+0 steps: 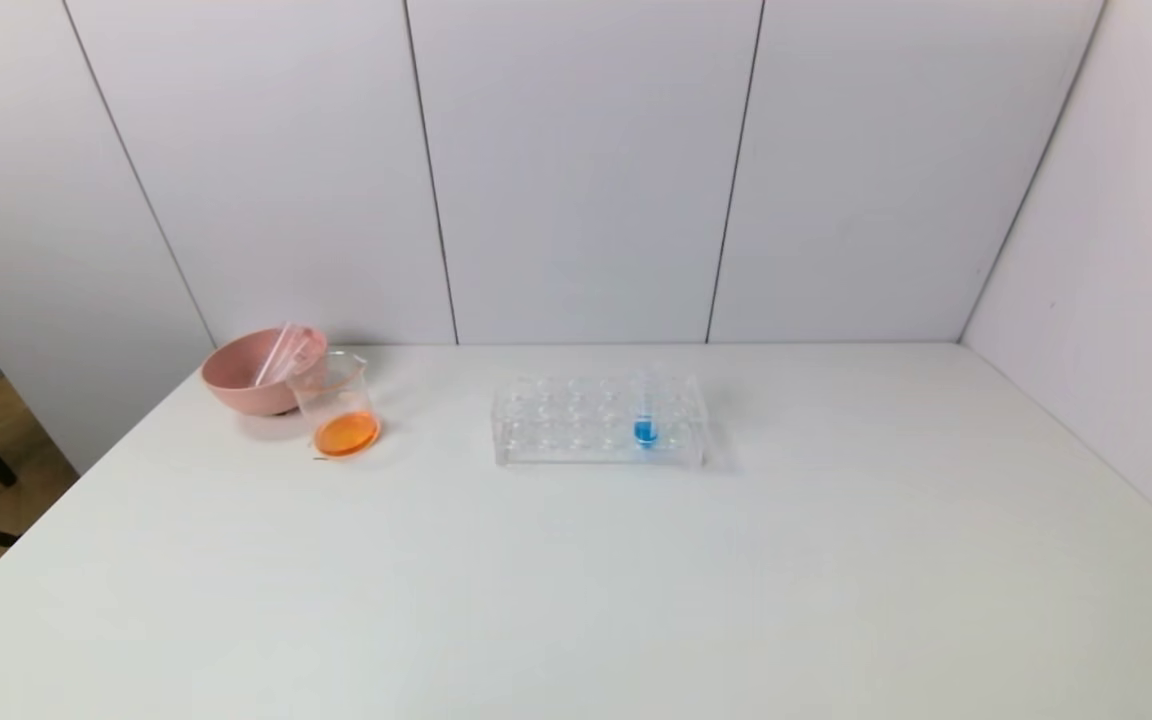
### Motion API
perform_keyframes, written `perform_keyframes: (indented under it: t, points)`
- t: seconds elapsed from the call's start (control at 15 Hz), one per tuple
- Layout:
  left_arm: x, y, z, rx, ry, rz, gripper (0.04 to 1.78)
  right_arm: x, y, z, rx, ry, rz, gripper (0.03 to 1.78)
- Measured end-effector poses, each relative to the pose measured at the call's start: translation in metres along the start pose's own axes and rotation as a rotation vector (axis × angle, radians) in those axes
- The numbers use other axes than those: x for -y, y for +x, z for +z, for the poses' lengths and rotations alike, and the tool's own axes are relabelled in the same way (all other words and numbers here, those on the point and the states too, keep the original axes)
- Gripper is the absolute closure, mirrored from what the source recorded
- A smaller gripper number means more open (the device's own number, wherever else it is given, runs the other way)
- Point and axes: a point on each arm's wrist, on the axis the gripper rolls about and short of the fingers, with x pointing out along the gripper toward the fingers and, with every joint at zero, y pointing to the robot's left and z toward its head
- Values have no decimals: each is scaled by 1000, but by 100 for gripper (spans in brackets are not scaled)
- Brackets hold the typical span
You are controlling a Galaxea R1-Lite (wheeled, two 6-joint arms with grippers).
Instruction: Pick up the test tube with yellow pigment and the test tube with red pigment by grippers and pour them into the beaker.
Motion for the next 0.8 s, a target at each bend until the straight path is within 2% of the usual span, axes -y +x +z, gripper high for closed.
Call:
perform_keyframes:
  t: [0.27,0.8]
  points:
    - [7,1,-30,-117,-68,-12,6,0,0,0,0,0,0,170]
    - [7,1,-33,-133,-156,3,6,0,0,0,0,0,0,170]
